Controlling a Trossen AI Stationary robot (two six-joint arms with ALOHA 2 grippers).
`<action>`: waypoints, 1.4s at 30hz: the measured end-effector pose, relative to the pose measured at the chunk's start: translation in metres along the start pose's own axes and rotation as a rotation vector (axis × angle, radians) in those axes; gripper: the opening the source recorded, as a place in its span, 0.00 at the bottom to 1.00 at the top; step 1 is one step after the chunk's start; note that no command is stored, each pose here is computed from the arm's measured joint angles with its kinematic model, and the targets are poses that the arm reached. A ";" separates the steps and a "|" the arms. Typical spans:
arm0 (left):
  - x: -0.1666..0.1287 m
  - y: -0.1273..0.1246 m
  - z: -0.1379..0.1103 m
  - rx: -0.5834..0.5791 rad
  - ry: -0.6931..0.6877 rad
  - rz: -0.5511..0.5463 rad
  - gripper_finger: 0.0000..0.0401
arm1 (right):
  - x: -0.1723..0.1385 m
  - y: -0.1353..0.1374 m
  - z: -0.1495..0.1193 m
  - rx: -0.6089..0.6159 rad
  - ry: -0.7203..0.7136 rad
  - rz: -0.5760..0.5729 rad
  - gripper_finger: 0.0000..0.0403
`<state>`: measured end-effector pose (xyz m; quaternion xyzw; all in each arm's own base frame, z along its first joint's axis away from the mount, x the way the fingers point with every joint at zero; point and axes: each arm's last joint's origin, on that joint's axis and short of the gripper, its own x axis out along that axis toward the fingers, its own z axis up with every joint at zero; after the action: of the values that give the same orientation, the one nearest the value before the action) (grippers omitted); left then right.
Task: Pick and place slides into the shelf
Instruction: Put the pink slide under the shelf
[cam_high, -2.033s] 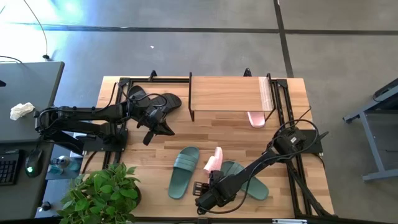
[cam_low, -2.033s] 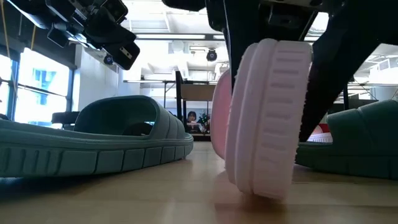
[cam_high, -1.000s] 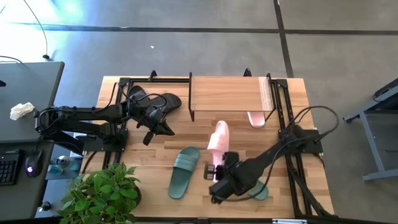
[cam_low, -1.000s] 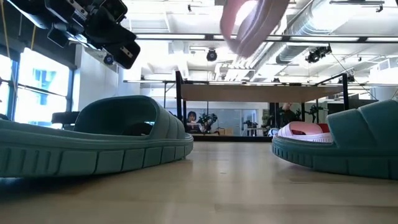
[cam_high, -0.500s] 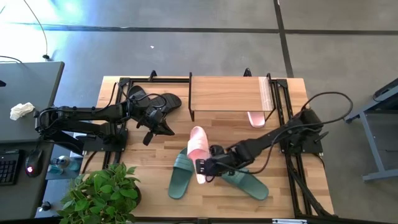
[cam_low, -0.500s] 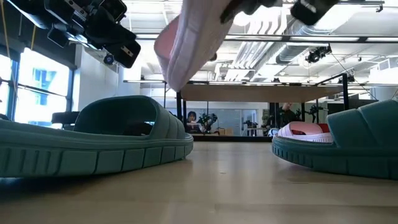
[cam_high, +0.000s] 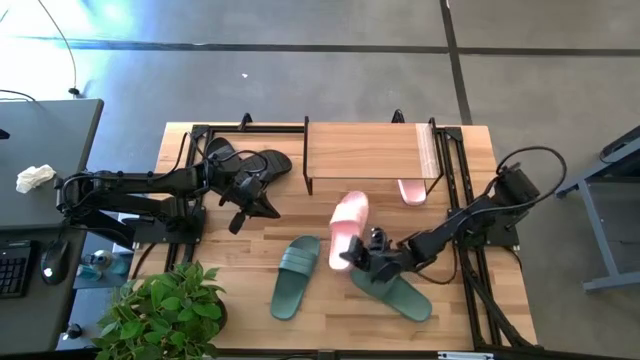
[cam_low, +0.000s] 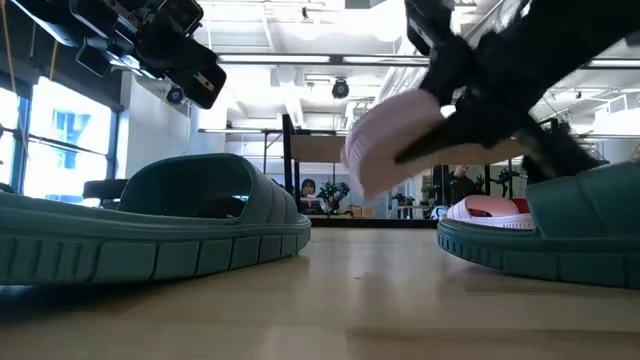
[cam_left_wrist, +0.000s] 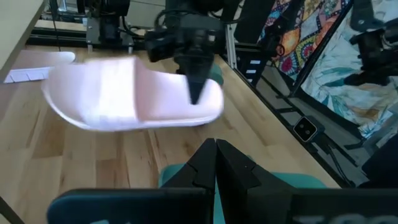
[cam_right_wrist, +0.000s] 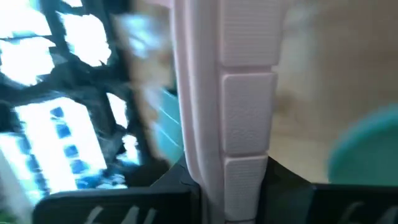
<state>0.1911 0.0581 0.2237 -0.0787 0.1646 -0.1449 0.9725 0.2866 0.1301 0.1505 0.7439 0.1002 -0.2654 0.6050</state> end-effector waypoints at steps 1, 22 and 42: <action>0.000 0.000 0.000 0.000 0.000 0.001 0.00 | 0.002 -0.004 0.007 0.011 -0.025 0.016 0.09; 0.000 0.000 0.000 -0.001 0.000 0.003 0.00 | 0.025 -0.011 0.097 0.210 -0.178 0.122 0.09; 0.000 0.000 0.000 0.006 0.001 -0.005 0.00 | 0.028 -0.014 0.118 0.324 -0.295 0.104 0.09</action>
<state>0.1910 0.0579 0.2237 -0.0760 0.1643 -0.1478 0.9723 0.2709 0.0164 0.1090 0.7886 -0.0719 -0.3525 0.4987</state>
